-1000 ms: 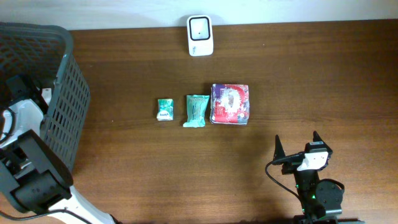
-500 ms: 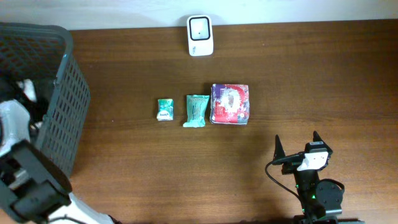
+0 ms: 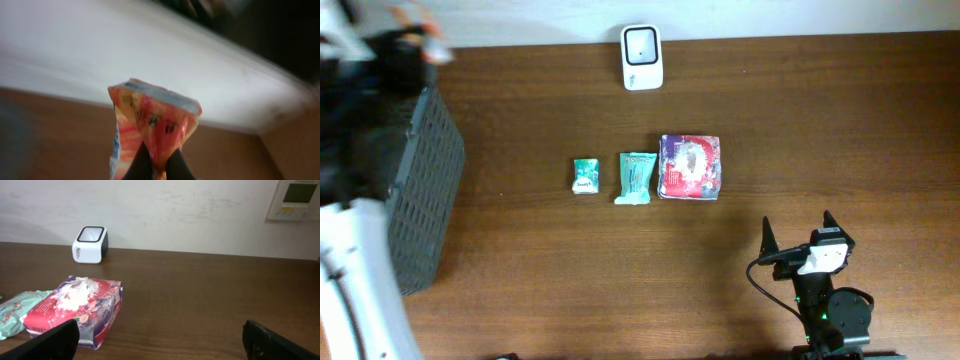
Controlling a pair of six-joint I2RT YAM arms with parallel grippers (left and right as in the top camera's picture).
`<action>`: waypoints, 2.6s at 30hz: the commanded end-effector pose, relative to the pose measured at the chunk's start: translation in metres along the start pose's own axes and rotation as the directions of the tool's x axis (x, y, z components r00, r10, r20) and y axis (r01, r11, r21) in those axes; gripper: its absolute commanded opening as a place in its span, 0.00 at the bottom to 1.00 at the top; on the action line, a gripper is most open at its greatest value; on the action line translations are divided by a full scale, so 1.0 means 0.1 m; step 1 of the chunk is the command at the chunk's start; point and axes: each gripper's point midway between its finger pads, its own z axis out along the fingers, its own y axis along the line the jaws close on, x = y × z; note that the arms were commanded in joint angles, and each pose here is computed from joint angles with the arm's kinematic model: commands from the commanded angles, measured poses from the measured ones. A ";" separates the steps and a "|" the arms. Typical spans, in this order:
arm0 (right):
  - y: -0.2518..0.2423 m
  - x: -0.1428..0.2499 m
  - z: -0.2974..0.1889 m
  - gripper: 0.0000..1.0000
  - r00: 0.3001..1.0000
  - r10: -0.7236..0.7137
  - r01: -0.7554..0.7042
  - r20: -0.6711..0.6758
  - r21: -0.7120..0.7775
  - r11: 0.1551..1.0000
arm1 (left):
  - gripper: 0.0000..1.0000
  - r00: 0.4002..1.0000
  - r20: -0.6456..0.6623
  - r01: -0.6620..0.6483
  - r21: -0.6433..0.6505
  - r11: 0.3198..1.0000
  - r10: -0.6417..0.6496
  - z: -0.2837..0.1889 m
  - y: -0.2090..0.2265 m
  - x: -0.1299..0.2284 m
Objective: Scan the item barcode
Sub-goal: 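Lift the orange packet out and place it above the small green packet, then move the left gripper back into the basket toward the white tube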
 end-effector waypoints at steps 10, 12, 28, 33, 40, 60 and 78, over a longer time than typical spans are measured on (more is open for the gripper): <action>-0.03 0.03 0.00 0.99 1.000 -0.003 0.003 -0.006 0.013 1.000 | 0.00 0.740 -0.672 -0.176 -0.172 0.969 0.015 1.39 -0.26 2.53; -0.02 0.03 0.00 0.99 1.000 -0.003 0.003 -0.006 0.013 1.000 | 0.00 0.732 -0.680 -0.160 -0.232 0.959 -0.042 1.57 -0.16 2.73; -0.03 0.03 0.00 0.99 1.000 -0.003 0.003 -0.006 0.013 1.000 | 0.32 0.721 -0.687 -0.221 -0.346 0.912 -0.087 2.43 0.55 3.56; -0.03 0.03 0.00 0.99 1.000 -0.003 0.003 -0.006 0.013 1.000 | 0.79 0.779 -0.627 -0.205 -0.301 0.931 -0.032 2.41 0.23 2.87; -0.02 0.03 0.00 0.99 1.000 -0.003 0.003 -0.006 0.013 1.000 | 0.80 0.850 -0.480 -0.346 -0.199 0.917 0.217 1.57 -0.38 1.30; -0.02 0.03 0.00 0.99 1.000 -0.003 0.003 -0.006 0.013 1.000 | 0.78 0.898 -0.404 -0.295 -0.847 0.441 -0.174 -0.88 2.99 0.54; -0.02 0.03 0.00 0.99 1.000 -0.003 0.003 -0.006 0.013 1.000 | 0.73 0.703 -0.553 -0.301 -0.801 0.518 -0.447 -1.16 4.04 1.72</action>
